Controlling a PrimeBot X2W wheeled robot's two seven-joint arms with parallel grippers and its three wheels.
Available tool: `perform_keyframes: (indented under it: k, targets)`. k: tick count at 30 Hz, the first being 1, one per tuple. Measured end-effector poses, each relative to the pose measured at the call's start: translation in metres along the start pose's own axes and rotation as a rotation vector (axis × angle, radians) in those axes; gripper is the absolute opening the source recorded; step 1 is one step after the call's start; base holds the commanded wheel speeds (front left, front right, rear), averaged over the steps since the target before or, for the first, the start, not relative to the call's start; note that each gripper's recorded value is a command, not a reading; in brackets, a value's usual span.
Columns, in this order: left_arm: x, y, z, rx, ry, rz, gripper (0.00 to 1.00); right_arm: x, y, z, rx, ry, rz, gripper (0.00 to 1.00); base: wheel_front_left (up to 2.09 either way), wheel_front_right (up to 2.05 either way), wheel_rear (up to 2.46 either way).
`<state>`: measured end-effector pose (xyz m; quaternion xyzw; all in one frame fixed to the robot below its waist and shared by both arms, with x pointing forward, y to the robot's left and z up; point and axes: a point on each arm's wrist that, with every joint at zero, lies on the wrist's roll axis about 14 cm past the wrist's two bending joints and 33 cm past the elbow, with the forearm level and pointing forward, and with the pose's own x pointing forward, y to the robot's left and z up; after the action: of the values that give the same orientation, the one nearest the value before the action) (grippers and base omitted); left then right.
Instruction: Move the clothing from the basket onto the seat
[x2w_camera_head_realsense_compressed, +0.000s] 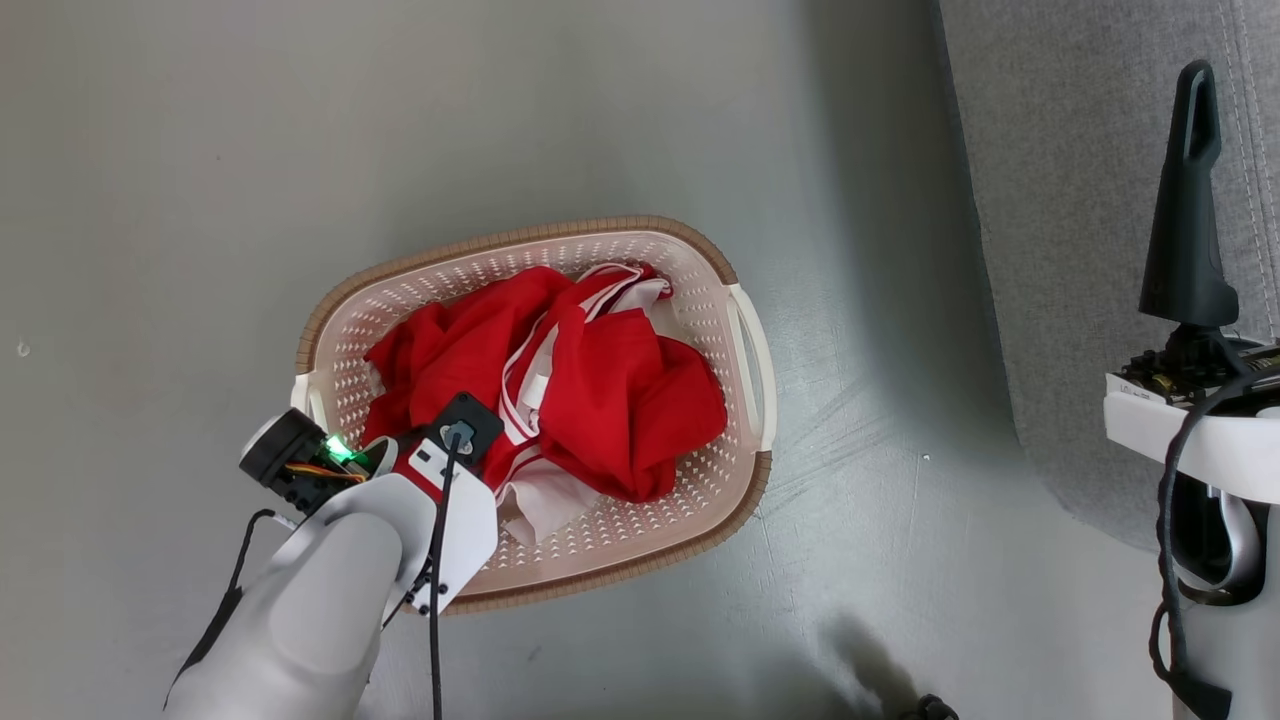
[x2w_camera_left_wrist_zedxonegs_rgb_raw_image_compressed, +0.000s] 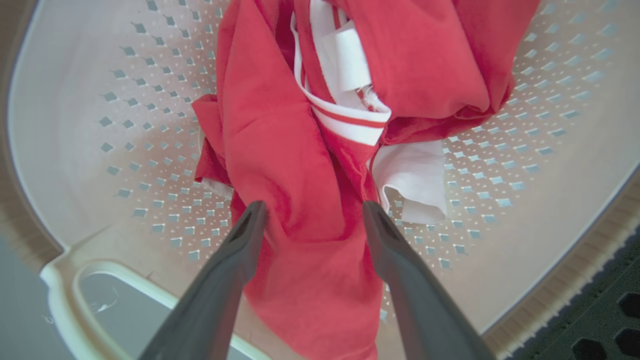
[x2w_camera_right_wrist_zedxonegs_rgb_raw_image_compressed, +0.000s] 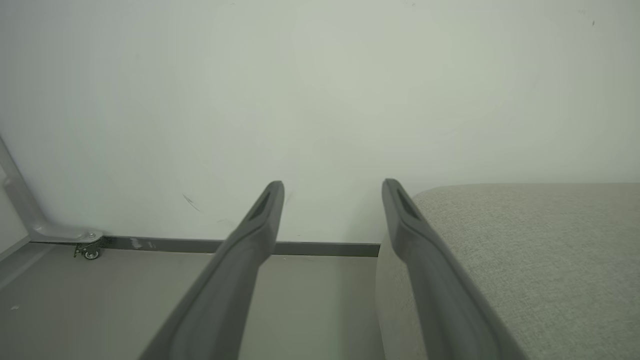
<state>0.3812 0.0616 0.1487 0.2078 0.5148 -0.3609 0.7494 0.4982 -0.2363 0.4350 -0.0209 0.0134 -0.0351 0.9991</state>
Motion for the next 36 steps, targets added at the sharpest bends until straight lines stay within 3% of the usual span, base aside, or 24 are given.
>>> perform_keyframes:
  k: [30,31,32,33,35,36]
  targets:
    - [0.019,-0.004,-0.006,0.017,0.062,-0.033,1.0,-0.002,-0.009,-0.009,-0.007,0.007,-0.021,1.0,0.0,0.0,0.0]
    - [0.019,-0.004,-0.006,0.018,0.062,-0.033,0.91,-0.002,-0.009,-0.008,-0.007,0.004,-0.022,1.0,0.0,0.0,0.0]
    - [0.019,-0.004,-0.006,0.02,0.061,-0.034,0.57,-0.002,-0.009,-0.008,-0.008,0.003,-0.022,1.0,0.0,0.0,0.0]
    - [0.019,-0.004,-0.005,0.021,0.06,-0.033,0.57,-0.002,-0.01,-0.008,-0.008,0.003,-0.023,1.0,0.0,0.0,0.0]
    - [0.019,-0.004,-0.004,0.021,0.058,-0.034,0.0,-0.002,-0.01,-0.008,-0.008,0.004,-0.024,1.0,0.0,0.0,0.0]
    - [0.019,-0.005,-0.003,0.022,0.057,-0.035,0.0,-0.002,-0.01,-0.008,-0.008,0.003,-0.024,1.0,0.0,0.0,0.0]
